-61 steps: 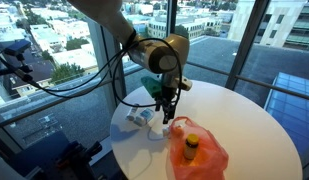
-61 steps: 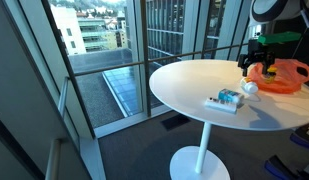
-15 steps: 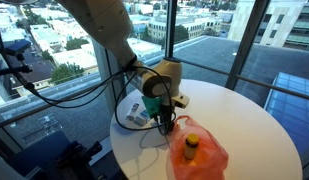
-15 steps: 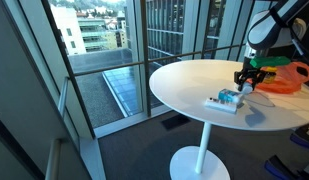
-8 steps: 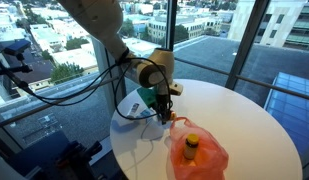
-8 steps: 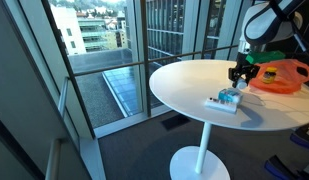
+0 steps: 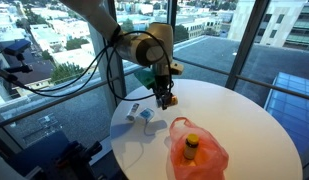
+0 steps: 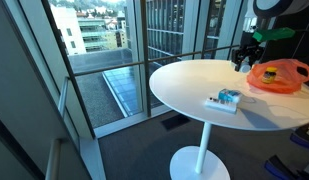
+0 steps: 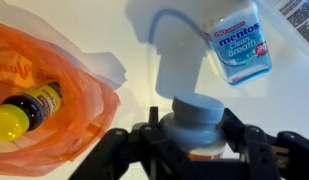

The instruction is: Pick up the white medicine bottle from the table and put it in the orange plastic bag

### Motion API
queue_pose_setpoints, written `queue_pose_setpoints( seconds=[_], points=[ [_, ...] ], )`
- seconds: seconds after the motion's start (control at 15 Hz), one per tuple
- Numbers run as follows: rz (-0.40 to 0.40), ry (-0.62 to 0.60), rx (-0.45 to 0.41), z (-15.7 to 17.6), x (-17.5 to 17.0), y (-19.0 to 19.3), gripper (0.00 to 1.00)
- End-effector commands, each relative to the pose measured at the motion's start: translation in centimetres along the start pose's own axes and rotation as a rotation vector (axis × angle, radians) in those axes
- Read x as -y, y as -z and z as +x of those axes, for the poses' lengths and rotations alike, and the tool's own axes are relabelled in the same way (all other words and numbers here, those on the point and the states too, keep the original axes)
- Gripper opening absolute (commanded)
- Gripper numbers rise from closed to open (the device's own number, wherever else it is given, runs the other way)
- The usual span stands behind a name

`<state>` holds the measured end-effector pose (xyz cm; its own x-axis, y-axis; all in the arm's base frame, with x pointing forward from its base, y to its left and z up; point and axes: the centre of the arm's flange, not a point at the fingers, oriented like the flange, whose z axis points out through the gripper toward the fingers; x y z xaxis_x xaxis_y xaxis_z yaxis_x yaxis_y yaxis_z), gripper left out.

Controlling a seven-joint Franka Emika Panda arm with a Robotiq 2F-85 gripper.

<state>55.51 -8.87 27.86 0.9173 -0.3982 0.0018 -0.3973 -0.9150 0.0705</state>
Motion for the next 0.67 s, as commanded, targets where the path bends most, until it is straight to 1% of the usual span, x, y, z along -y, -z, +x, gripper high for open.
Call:
queue_pose_setpoints(
  seconds=[0.0,0.2,0.6],
  points=[
    [-0.013,-0.008,-0.005,-1.8,-2.1,3.1,0.37],
    [-0.013,-0.034,0.002,-2.1,-4.1,3.4,0.37],
    [-0.005,-0.115,0.040,-2.0,-8.7,1.7,0.37]
  ],
)
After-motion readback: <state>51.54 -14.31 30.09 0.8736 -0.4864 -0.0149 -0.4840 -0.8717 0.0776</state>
